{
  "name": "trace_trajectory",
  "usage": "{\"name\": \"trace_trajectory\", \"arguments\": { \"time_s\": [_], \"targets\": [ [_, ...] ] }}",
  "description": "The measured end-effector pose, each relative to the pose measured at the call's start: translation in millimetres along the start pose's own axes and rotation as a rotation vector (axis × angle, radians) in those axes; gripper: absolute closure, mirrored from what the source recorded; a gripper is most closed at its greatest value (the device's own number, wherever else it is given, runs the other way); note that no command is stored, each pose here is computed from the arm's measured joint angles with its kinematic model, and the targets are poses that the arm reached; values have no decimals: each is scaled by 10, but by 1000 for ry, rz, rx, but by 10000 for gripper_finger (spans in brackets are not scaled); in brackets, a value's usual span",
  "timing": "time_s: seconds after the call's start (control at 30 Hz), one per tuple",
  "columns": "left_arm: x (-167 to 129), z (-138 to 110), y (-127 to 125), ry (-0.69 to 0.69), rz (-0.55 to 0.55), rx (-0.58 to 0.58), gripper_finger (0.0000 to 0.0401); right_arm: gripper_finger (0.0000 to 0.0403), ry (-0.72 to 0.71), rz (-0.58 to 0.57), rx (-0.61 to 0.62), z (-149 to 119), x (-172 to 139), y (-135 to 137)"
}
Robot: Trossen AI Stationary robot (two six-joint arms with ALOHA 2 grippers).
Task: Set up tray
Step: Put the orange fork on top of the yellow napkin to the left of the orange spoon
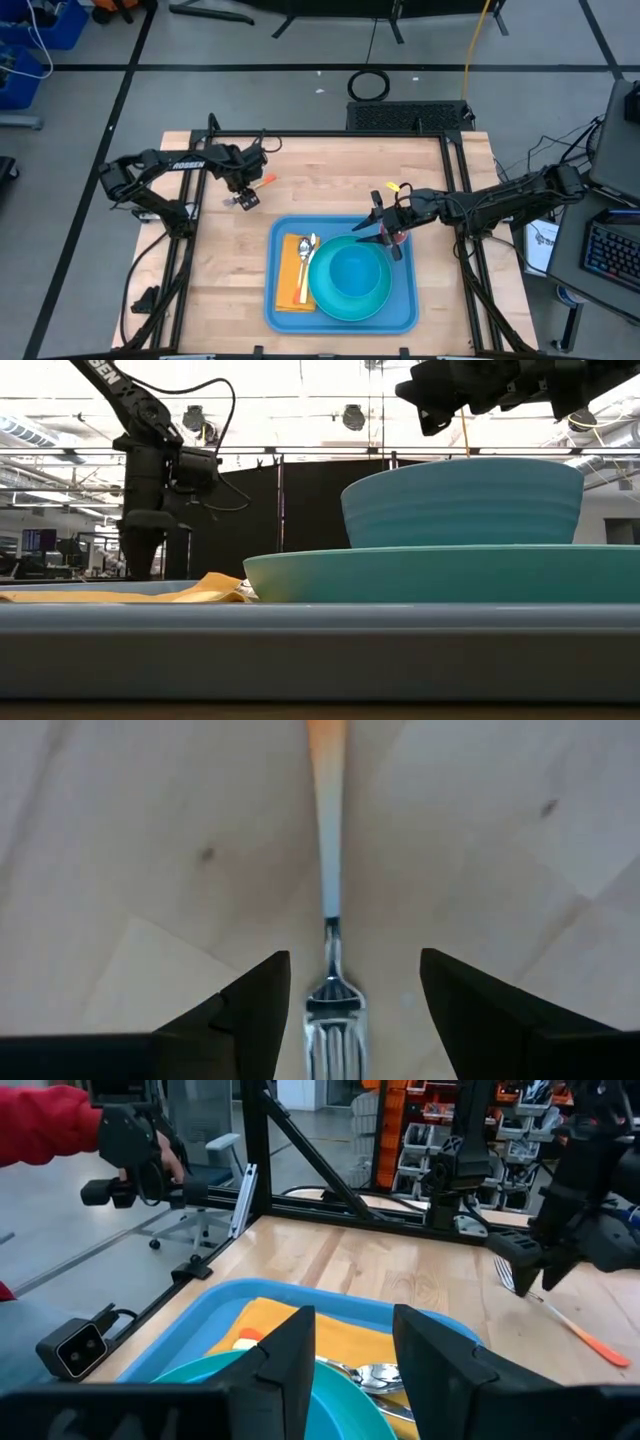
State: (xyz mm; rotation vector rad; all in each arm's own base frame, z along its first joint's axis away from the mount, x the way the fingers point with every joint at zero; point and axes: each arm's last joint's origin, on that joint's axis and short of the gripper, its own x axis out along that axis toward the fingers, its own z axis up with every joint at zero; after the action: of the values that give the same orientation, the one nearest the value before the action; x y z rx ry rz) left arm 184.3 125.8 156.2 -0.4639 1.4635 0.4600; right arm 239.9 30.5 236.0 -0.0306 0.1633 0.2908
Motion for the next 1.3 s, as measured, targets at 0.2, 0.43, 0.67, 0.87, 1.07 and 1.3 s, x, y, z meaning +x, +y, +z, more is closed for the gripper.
{"name": "trace_trajectory", "arguments": {
  "time_s": [0.2,0.43,0.67,0.87,1.07,1.3],
  "targets": [
    [74,16,3,-63,2,14,171,277,0,-3,0,1,0,-1],
    [78,28,7,-78,24,35,172,277,17,-29,3,-25,18,-12],
    [77,37,22,-88,24,39,172,277,14,-30,2,-35,39,-16],
    [155,-8,16,-94,1,50,172,277,14,-28,2,-33,39,-15],
    [199,-45,16,-101,-1,43,172,277,11,-28,2,-30,39,-15],
    [203,-25,13,-122,-9,62,202,277,8,-28,1,-27,39,-15]
  ]
}}
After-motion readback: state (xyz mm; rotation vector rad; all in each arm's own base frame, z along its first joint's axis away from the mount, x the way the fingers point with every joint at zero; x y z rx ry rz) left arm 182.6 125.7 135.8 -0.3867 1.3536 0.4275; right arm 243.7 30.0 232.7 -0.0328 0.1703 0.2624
